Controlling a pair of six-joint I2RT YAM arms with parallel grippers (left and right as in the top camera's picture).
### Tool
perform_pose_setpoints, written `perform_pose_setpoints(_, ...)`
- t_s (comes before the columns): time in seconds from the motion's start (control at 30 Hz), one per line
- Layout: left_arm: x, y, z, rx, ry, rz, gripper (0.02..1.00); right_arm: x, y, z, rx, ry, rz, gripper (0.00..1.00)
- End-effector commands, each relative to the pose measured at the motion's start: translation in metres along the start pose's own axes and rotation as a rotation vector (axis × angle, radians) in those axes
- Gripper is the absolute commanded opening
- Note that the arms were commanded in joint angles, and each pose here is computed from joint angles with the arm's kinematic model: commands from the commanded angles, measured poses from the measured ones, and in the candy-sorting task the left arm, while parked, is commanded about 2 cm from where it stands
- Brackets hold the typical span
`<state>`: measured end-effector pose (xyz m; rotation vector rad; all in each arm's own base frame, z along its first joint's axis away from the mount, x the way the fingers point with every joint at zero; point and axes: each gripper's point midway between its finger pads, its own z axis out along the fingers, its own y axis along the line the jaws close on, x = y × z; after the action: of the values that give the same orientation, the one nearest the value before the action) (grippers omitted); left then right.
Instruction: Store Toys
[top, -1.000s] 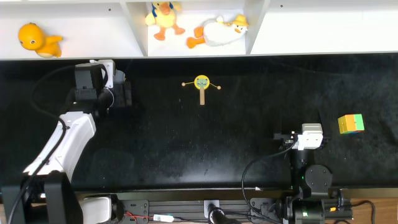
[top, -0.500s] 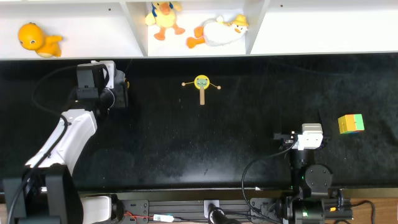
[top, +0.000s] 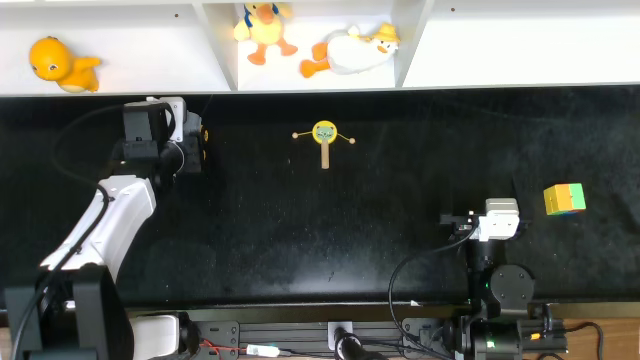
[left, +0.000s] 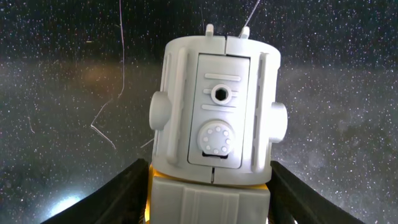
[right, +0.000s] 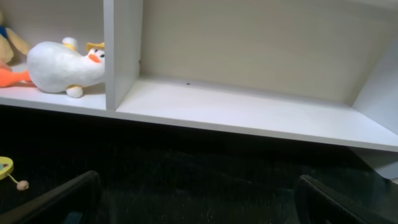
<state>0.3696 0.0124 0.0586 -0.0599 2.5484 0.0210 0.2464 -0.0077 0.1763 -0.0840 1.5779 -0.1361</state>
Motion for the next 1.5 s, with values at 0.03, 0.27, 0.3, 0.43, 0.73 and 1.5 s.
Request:
perform_pose_setpoints(0.03, -0.019, 0.004, -0.025, -0.011, -0.067, 0.006, 0.421, 0.004, 0.002, 0.000, -0.005, 0.002, 0.000, 0.996)
perform_pose_setpoints(0.27, -0.028, 0.004, -0.067, -0.009, -0.135, 0.001, 0.400, 0.004, 0.002, 0.000, -0.005, 0.002, 0.000, 0.993)
perform_pose_setpoints(0.3, -0.029, 0.003, -0.073, -0.006, -0.146, 0.001, 0.400, 0.004, 0.002, 0.000, -0.005, 0.002, 0.000, 0.996)
perform_pose_setpoints(0.43, -0.032, 0.003, -0.087, -0.006, -0.175, 0.000, 0.395, 0.004, 0.002, 0.000, -0.005, 0.002, 0.000, 0.993)
perform_pose_setpoints(0.73, -0.064, -0.003, -0.107, 0.027, -0.254, -0.017, 0.384, 0.004, 0.002, 0.000, -0.005, 0.002, 0.000, 0.996)
perform_pose_setpoints(1.5, -0.168, -0.030, -0.043, 0.110, -0.260, -0.010, 0.378, 0.004, 0.002, 0.000, -0.005, 0.002, 0.000, 0.996)
